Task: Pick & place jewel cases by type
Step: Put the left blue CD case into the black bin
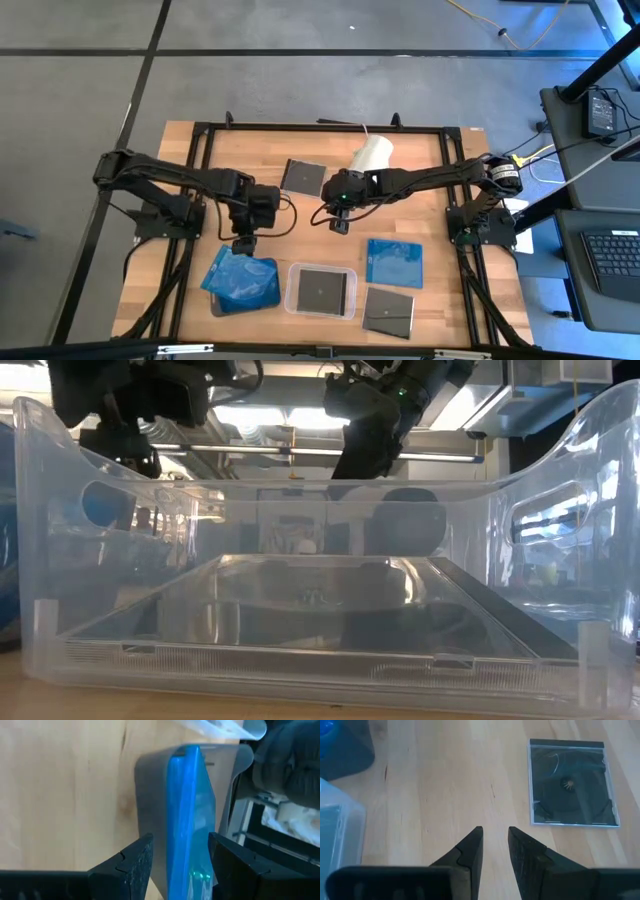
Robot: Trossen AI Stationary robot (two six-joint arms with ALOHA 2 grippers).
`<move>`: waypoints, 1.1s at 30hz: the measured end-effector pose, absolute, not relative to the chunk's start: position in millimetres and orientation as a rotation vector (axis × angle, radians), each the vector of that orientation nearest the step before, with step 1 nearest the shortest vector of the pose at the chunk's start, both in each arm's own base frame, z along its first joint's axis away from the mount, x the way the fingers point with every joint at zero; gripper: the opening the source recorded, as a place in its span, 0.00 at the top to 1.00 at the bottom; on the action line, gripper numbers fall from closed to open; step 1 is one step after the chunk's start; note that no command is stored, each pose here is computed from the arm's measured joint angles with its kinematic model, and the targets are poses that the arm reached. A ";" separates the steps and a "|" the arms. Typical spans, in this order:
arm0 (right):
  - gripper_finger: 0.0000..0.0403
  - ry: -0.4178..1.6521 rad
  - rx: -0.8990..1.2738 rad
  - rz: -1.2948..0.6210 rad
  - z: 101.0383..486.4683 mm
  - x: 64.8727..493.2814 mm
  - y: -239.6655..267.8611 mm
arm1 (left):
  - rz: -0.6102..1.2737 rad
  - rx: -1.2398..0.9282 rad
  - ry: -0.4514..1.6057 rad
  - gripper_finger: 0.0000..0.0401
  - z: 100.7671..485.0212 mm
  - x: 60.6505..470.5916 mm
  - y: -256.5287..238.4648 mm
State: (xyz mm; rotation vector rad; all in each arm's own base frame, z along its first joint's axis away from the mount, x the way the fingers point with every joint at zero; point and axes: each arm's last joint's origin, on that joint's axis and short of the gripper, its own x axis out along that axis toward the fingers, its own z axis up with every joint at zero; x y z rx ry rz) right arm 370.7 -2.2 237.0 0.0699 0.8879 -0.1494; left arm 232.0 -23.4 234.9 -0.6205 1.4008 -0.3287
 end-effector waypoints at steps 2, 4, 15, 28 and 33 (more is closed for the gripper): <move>0.76 0.888 0.070 -0.149 237.1 370.7 -2.2 | -0.346 -0.627 1.424 0.54 230.7 234.3 -26.0; 0.76 0.887 0.070 -0.150 237.1 370.8 -2.2 | -0.349 -0.626 1.443 0.54 227.1 236.1 -28.1; 0.76 0.887 0.069 -0.149 237.1 370.8 -2.2 | -0.424 -0.548 1.479 0.54 217.2 240.1 -37.9; 0.76 0.886 0.068 -0.148 237.2 370.9 -2.2 | -0.460 -0.514 1.484 0.60 217.2 238.9 -45.1; 0.76 0.886 0.068 -0.148 237.2 370.9 -2.2 | -0.460 -0.514 1.484 0.73 217.2 238.9 -45.1</move>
